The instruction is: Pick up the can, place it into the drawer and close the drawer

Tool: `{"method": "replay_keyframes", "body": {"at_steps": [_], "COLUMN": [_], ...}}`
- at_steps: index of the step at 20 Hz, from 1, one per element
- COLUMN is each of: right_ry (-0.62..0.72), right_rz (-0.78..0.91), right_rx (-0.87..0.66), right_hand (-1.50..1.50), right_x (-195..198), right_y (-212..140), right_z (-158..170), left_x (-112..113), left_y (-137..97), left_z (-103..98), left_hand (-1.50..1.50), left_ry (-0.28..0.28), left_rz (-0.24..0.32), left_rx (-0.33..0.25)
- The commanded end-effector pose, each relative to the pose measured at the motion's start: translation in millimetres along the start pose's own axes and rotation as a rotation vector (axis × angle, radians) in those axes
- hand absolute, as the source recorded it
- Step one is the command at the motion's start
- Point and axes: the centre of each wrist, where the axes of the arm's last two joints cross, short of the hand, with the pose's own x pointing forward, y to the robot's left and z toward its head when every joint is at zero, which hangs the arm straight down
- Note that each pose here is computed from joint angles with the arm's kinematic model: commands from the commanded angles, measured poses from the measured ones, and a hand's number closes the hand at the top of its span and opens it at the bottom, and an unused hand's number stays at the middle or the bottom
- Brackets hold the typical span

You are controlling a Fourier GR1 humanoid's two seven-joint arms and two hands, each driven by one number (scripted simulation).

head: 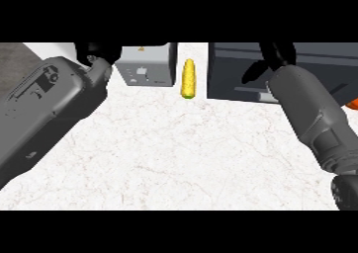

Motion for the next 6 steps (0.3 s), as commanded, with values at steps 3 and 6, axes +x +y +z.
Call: {"method": "replay_keyframes", "body": {"at_steps": [3, 6], "right_ry": [0.038, 0.047], "right_rz": [-0.377, -0.41], "right_rx": [-0.11, -0.109], "right_hand": [-1.5, -1.5], "right_x": [20, 26], "right_y": [-10, -23], "right_z": [-14, -23], "left_x": [2, 4], "left_y": [4, -2], "left_z": [4, 11], "left_hand": [-1.5, -1.5], "left_ry": [0.008, -0.008], "left_rz": [-0.013, 0.003], "left_rx": [-0.005, -0.01]}}
